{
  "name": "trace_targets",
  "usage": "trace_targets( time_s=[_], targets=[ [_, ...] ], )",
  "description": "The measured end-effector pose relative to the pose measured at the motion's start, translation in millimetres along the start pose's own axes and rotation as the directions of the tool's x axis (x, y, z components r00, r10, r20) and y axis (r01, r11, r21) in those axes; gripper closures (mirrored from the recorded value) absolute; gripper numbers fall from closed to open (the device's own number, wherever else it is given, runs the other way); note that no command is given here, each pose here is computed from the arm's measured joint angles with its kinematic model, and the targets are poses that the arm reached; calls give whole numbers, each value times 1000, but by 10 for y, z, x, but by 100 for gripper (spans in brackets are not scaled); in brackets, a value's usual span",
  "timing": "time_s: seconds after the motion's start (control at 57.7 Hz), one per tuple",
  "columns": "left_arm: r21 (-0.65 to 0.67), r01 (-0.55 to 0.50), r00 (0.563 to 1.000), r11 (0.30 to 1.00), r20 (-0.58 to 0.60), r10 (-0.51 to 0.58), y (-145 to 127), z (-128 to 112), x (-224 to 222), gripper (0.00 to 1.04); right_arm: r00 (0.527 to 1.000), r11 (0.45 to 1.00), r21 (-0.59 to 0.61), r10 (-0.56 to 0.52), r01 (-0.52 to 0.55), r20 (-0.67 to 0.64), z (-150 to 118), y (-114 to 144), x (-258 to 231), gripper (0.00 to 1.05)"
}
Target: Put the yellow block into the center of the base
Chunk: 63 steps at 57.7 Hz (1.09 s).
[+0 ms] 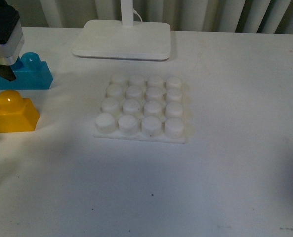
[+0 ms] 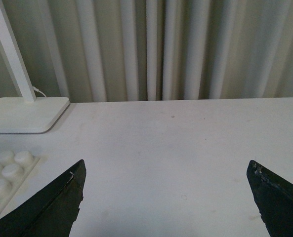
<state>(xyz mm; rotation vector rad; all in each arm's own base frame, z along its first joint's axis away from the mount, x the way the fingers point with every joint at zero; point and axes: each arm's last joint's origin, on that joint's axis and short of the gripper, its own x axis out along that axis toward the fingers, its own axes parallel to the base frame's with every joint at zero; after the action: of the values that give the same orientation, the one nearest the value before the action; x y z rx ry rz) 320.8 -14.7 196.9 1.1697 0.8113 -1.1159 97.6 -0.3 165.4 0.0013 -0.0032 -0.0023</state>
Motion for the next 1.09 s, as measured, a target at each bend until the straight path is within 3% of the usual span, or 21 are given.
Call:
trace_targets(
  time_s=[0.364,0.451,0.746,0.919,1.092],
  targets=[
    [1,26,999,1000,-33,-26,50,23,101,9,1000,1000,0,0,0,0,0,0,0,9],
    [-1,31,998,1000,-50,-31,49,15,115,26,1000,1000,0,0,0,0,0,0,0,9],
    [-10,45,995,999,-84,-45,33,-23,126,72,1000,1000,0,0,0,0,0,0,0,9],
    [-10,63,997,998,-50,-63,23,28,116,74,1000,1000,0,0,0,0,0,0,0,9],
    [18,45,999,999,21,-45,105,280,61,74,1000,1000,0,0,0,0,0,0,0,9]
  ],
)
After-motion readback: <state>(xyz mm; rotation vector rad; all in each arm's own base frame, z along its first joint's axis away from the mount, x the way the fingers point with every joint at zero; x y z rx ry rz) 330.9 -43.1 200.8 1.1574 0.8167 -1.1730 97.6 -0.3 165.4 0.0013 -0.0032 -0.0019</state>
